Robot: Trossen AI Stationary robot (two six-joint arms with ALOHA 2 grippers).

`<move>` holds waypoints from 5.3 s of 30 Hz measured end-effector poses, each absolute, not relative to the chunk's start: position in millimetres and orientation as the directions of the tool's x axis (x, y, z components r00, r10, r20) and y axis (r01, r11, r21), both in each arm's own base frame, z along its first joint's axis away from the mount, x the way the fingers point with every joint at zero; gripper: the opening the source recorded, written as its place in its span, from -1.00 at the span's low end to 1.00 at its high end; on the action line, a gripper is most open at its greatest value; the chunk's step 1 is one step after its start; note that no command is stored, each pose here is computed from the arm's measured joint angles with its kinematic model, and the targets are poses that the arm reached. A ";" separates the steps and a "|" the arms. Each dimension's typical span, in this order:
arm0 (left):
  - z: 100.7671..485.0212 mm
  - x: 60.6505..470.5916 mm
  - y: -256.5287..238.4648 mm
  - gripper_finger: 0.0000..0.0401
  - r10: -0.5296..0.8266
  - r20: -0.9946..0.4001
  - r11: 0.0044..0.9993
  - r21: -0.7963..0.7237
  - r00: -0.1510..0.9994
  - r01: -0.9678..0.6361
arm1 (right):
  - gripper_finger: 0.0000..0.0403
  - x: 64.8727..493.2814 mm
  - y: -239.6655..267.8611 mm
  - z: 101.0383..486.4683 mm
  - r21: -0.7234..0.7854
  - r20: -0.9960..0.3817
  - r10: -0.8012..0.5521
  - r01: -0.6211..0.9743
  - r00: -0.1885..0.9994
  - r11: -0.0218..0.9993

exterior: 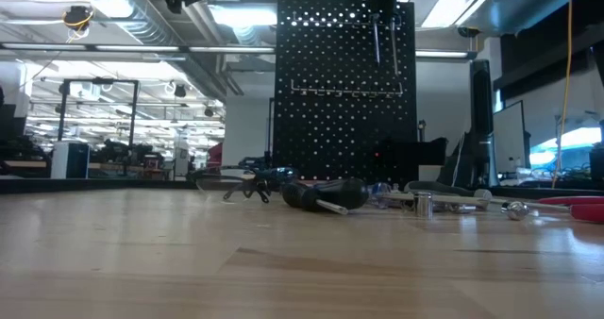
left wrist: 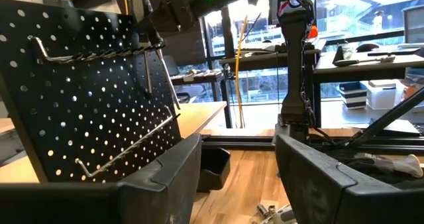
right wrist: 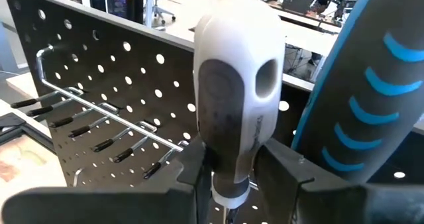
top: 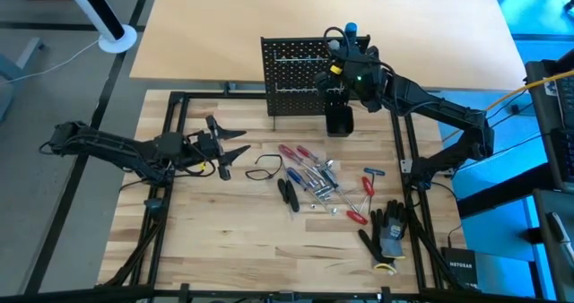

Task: Hang tools onto peg board
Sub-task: Hang the gray screwdriver on the peg board

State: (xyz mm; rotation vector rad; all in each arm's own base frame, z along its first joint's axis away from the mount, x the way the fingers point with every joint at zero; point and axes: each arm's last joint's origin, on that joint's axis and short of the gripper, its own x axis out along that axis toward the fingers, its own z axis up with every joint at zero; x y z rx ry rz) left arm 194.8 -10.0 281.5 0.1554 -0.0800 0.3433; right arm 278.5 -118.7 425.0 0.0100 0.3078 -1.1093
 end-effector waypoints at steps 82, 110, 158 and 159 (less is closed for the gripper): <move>279.5 195.0 -9.4 -0.08 0.332 0.086 0.928 0.149 0.939 -0.342 | -0.02 318.7 -86.8 425.3 -0.538 -0.074 -0.941 0.782 0.329 0.315; 279.4 195.0 -9.2 -0.08 0.333 0.085 0.928 0.148 0.939 -0.342 | -0.02 323.3 -53.2 425.9 -0.580 -0.065 -0.932 0.746 0.357 0.327; 276.2 195.3 -8.6 -0.08 0.335 0.054 0.930 0.139 0.941 -0.340 | -0.02 257.8 44.7 211.0 0.097 -0.968 -0.059 0.579 0.244 0.810; 276.3 195.3 -8.6 -0.08 0.335 0.055 0.930 0.139 0.940 -0.340 | -0.02 256.9 44.5 207.5 0.098 -0.968 -0.060 0.586 0.244 0.805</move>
